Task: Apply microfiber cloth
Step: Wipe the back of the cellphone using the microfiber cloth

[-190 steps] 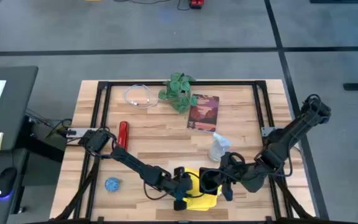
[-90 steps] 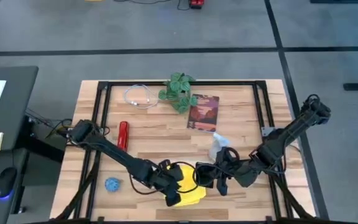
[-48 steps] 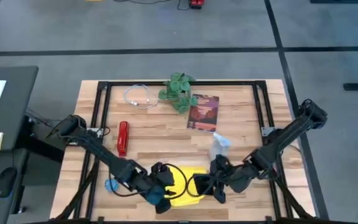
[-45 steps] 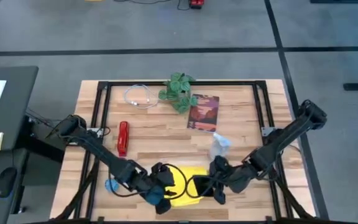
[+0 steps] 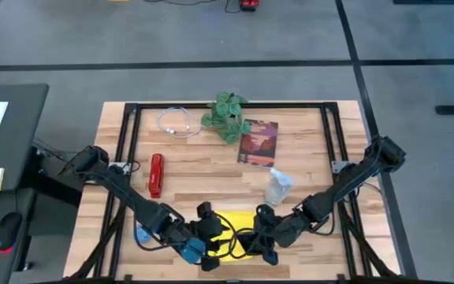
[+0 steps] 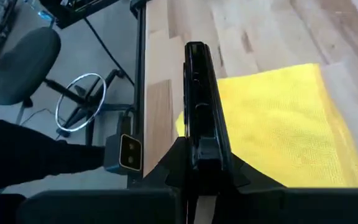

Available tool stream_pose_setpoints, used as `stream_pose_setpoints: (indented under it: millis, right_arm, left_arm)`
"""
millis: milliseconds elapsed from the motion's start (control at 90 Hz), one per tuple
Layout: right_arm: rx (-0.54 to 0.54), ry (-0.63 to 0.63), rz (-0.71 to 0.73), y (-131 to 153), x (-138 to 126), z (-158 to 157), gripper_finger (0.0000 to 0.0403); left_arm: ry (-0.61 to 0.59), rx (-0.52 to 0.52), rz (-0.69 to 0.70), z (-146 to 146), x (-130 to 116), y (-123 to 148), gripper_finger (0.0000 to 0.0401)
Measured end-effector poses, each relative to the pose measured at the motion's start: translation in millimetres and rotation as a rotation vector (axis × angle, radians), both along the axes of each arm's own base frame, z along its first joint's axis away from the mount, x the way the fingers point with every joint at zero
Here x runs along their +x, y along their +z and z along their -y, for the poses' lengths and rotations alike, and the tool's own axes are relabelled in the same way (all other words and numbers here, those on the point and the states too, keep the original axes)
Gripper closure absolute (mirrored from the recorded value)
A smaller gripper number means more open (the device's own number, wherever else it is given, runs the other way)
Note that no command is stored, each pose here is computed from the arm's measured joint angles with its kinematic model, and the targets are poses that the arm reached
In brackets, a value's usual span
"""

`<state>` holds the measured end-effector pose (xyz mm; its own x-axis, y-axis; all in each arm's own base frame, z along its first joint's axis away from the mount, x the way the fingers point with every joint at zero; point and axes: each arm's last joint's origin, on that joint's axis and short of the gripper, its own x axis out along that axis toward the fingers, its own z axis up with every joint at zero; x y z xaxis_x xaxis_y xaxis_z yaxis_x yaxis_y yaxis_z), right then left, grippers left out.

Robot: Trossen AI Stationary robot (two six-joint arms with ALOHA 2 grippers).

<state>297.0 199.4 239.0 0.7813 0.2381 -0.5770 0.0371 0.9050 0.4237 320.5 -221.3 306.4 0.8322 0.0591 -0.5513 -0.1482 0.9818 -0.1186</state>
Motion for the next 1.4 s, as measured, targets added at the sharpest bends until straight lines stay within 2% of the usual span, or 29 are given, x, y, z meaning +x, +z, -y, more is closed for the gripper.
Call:
stream_pose_setpoints:
  millis: [67,133,300,367,533,733,1067,1400]
  right_arm:
    - [-0.007,-0.002,0.001,0,1,2,0.0387]
    - [-0.007,-0.003,0.002,0,2,2,0.0387]
    - [-0.022,0.004,0.013,1,3,4,0.0387]
    - [-0.023,0.001,0.014,1,4,5,0.0387]
    - [-0.024,0.007,0.016,1,4,5,0.0387]
    - [-0.038,0.017,0.024,1,6,7,0.0387]
    - [-0.050,0.029,0.030,1,6,7,0.0387]
    - [-0.052,0.031,0.032,1,6,7,0.0387]
  left_arm:
    - [-0.028,0.057,0.004,-3,2,3,0.0273]
    - [-0.017,0.064,-0.003,-8,6,2,0.0273]
    - [-0.002,0.029,-0.030,-29,19,1,0.0246]
    - [-0.014,-0.017,-0.026,-35,25,2,0.0228]
    - [-0.137,-0.099,-0.034,-45,39,1,0.0180]
    - [-0.149,-0.102,-0.063,-48,47,-10,0.0162]
    - [-0.203,-0.149,-0.147,-34,56,-38,0.0209]
    - [-0.197,-0.156,-0.142,-33,56,-38,0.0330]
